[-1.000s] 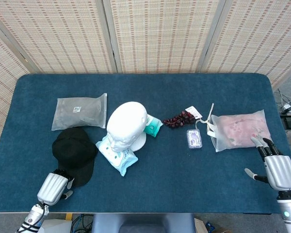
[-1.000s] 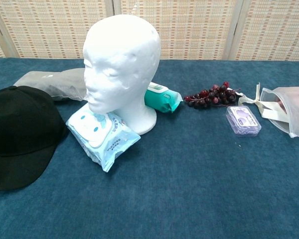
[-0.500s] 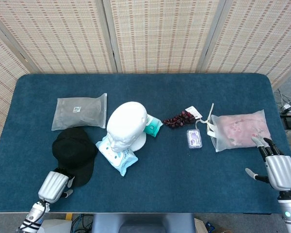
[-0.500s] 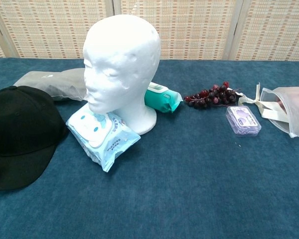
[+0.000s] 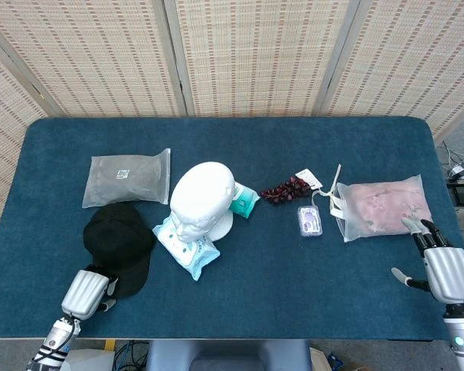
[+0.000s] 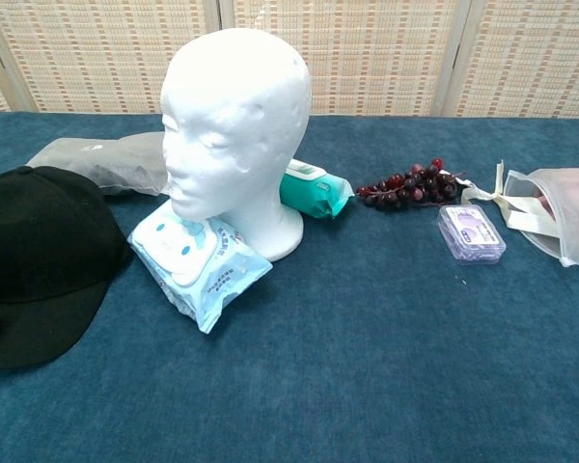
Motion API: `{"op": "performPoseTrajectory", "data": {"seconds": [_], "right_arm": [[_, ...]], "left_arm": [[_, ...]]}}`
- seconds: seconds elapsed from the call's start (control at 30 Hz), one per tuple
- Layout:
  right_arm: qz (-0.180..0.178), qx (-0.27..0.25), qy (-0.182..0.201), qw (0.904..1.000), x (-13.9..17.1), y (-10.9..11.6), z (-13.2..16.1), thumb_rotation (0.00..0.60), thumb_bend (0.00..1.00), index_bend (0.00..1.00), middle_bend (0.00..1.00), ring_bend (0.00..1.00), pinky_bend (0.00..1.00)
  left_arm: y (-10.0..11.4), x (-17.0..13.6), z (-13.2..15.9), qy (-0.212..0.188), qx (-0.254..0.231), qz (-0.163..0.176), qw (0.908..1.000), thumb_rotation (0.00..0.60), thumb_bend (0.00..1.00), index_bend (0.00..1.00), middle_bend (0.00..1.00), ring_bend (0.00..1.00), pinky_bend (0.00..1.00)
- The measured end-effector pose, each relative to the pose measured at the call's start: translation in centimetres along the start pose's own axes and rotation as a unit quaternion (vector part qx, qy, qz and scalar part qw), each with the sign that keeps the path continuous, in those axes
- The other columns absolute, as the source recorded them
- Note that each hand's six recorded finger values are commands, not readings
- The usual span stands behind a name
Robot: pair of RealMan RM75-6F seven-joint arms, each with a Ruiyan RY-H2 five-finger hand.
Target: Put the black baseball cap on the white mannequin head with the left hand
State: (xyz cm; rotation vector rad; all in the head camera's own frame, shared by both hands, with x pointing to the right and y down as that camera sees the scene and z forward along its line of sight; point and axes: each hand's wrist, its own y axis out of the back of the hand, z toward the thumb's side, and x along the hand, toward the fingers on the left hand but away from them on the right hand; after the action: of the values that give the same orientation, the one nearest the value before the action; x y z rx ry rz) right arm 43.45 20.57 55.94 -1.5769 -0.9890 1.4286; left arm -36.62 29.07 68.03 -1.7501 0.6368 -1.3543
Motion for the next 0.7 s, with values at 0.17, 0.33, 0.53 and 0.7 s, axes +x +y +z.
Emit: {"op": "performPoseTrajectory", "data": {"seconds": [0.17, 0.33, 0.53, 0.7], "right_arm": [[-0.001, -0.001, 0.000, 1.0000, 0.0, 0.1, 0.0, 0.600, 0.00, 0.10, 0.22, 0.13, 0.42], [-0.001, -0.001, 0.000, 1.0000, 0.0, 0.1, -0.1, 0.600, 0.00, 0.10, 0.22, 0.13, 0.42], [-0.002, -0.002, 0.000, 1.0000, 0.1, 0.1, -0.1, 0.600, 0.00, 0.10, 0.22, 0.13, 0.42], [-0.003, -0.003, 0.001, 1.0000, 0.2, 0.2, 0.0, 0.600, 0.00, 0.10, 0.22, 0.13, 0.42]], "left_arm": [[-0.2, 0.2, -0.2, 0.006, -0.001, -0.002, 1.0000, 0.600, 0.05, 0.71, 0.75, 0.46, 0.45], [-0.1, 0.4, -0.3, 0.012, -0.009, 0.007, 0.9999, 0.600, 0.05, 0.71, 0.75, 0.47, 0.45], [0.8, 0.5, -0.4, 0.016, -0.023, 0.037, 0.9989, 0.600, 0.05, 0.66, 0.70, 0.46, 0.45], [1.9, 0.4, -0.4, 0.011, -0.038, 0.077, 0.9962, 0.600, 0.05, 0.57, 0.58, 0.39, 0.45]]}}
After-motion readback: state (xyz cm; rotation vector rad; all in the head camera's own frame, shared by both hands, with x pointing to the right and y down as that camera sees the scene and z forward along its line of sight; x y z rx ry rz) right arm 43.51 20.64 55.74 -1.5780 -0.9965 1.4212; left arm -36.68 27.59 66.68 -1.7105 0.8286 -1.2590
